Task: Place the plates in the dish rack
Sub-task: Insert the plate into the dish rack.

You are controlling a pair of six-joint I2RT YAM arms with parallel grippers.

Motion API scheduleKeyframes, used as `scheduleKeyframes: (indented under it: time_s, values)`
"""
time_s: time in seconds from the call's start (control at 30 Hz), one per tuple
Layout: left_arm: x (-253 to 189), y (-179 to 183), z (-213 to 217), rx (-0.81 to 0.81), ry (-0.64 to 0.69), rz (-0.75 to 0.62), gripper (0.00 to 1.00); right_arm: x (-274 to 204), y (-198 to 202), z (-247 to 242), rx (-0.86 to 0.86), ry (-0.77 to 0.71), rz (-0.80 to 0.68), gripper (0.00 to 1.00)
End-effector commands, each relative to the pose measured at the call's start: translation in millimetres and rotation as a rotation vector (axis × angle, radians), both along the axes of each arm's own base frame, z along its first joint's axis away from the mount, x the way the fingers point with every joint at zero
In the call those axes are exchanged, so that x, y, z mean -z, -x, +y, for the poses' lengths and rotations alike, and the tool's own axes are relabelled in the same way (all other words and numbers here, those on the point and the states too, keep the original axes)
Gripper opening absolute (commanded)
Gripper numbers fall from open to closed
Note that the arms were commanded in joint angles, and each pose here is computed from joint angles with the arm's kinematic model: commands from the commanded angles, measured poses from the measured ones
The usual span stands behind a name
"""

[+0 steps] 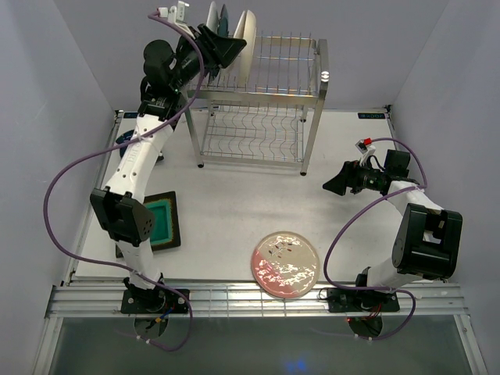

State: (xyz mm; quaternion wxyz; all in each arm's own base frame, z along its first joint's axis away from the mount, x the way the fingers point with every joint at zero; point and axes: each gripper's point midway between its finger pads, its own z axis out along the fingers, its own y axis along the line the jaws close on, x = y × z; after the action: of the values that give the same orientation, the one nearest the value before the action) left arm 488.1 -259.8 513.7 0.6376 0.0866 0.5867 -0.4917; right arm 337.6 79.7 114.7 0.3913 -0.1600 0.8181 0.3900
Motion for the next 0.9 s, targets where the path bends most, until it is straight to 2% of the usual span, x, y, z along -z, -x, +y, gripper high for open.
scheduleKeyframes:
  time_s: [0.0,0.07,0.13,0.2,0.23,0.3,0.33,0.37,0.47,0.5,0.57,0.6,0.67,0.7,0.8,0.87]
  values:
    - [-63,46,24,-0.046,0.047,-0.138,0.62,-12,-8,-1,-0.014,-0.006,-0.040,0.94]
    - [-60,51,28,-0.068,0.049,-0.138,0.63,-11,-8,-1,-0.013,-0.006,-0.039,0.94]
    - [-74,71,37,-0.090,0.062,-0.175,0.65,-12,-8,-1,-0.013,-0.006,-0.042,0.94]
    - [-65,75,42,-0.109,0.067,-0.165,0.66,-12,-8,-1,-0.013,-0.005,-0.043,0.94]
    - [-75,92,46,-0.107,0.077,-0.190,0.67,-13,-7,-1,-0.014,-0.006,-0.043,0.94]
    - [-59,97,50,-0.120,0.075,-0.172,0.68,-12,-7,-1,-0.014,-0.004,-0.043,0.94]
    - [-68,116,57,-0.123,0.096,-0.200,0.68,-12,-7,-1,-0.013,-0.003,-0.044,0.94]
    - [-47,115,58,-0.130,0.097,-0.177,0.69,-12,-7,-2,-0.012,-0.003,-0.044,0.94]
    - [-51,146,72,-0.153,0.140,-0.232,0.72,-12,-7,-1,-0.013,-0.003,-0.044,0.93]
    - [-28,142,73,-0.163,0.131,-0.193,0.73,-12,-7,-1,-0.014,-0.004,-0.043,0.93]
    - [-27,160,78,-0.164,0.137,-0.210,0.75,-12,-8,-1,-0.014,-0.004,-0.042,0.93]
    - [-8,159,78,-0.165,0.126,-0.178,0.75,-12,-7,-1,-0.015,-0.005,-0.043,0.93]
    - [-6,176,82,-0.160,0.130,-0.202,0.79,-11,-7,-1,-0.014,-0.004,-0.041,0.93]
    - [13,176,82,-0.160,0.116,-0.174,0.81,-12,-8,-1,-0.014,-0.005,-0.043,0.93]
    - [25,194,87,-0.155,0.119,-0.182,0.87,-12,-6,-1,-0.015,-0.005,-0.044,0.93]
    - [51,197,85,-0.141,0.099,-0.154,0.91,-13,-6,-1,-0.019,-0.005,-0.049,0.93]
